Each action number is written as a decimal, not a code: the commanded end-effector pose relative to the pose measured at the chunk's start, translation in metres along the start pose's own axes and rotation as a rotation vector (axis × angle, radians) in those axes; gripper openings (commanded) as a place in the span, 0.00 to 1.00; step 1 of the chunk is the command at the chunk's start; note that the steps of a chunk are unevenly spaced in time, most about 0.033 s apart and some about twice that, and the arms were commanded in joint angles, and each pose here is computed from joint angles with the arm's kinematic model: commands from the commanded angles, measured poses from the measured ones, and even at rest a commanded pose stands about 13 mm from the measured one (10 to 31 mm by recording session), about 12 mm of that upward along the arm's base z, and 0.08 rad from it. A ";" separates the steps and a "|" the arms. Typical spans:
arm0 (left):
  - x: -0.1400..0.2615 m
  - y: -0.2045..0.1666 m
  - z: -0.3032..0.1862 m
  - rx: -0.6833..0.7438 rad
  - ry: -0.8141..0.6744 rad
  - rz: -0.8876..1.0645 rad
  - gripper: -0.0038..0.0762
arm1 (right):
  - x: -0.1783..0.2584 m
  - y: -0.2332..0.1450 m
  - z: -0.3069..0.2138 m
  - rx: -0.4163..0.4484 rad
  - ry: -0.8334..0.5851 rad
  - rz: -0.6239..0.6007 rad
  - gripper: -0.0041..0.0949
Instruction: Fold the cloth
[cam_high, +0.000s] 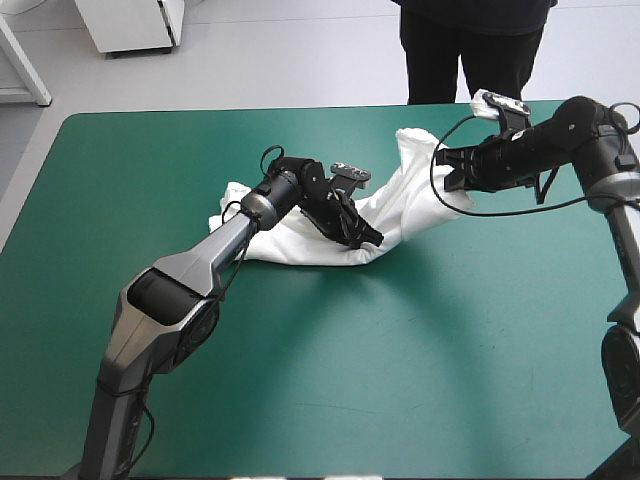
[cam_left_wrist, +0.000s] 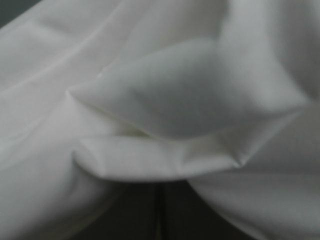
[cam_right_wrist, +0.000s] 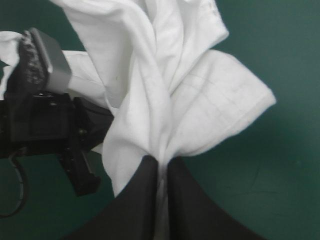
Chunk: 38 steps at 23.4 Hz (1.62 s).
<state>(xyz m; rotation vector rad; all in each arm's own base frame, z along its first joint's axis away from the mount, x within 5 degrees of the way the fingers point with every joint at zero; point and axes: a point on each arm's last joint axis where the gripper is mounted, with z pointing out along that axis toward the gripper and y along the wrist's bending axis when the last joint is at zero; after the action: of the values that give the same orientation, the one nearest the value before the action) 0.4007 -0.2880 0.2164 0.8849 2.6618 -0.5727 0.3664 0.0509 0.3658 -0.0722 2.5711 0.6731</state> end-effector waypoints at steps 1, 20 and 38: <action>-0.006 -0.014 -0.022 0.022 -0.044 0.017 0.02 | -0.009 0.029 -0.042 -0.091 -0.139 -0.049 0.03; 0.015 -0.019 -0.121 -0.188 -0.019 0.045 0.02 | -0.008 0.035 -0.043 -0.113 -0.127 -0.081 0.03; 0.223 -0.053 -0.269 -0.258 -0.147 -0.218 0.02 | 0.002 0.155 0.044 -0.299 -0.177 -0.329 0.03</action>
<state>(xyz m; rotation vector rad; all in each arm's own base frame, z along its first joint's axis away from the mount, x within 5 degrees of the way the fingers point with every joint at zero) 0.1776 -0.1002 0.3686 0.5082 2.6703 -0.2688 0.3668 0.1916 0.3661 -0.4831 2.3728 0.8217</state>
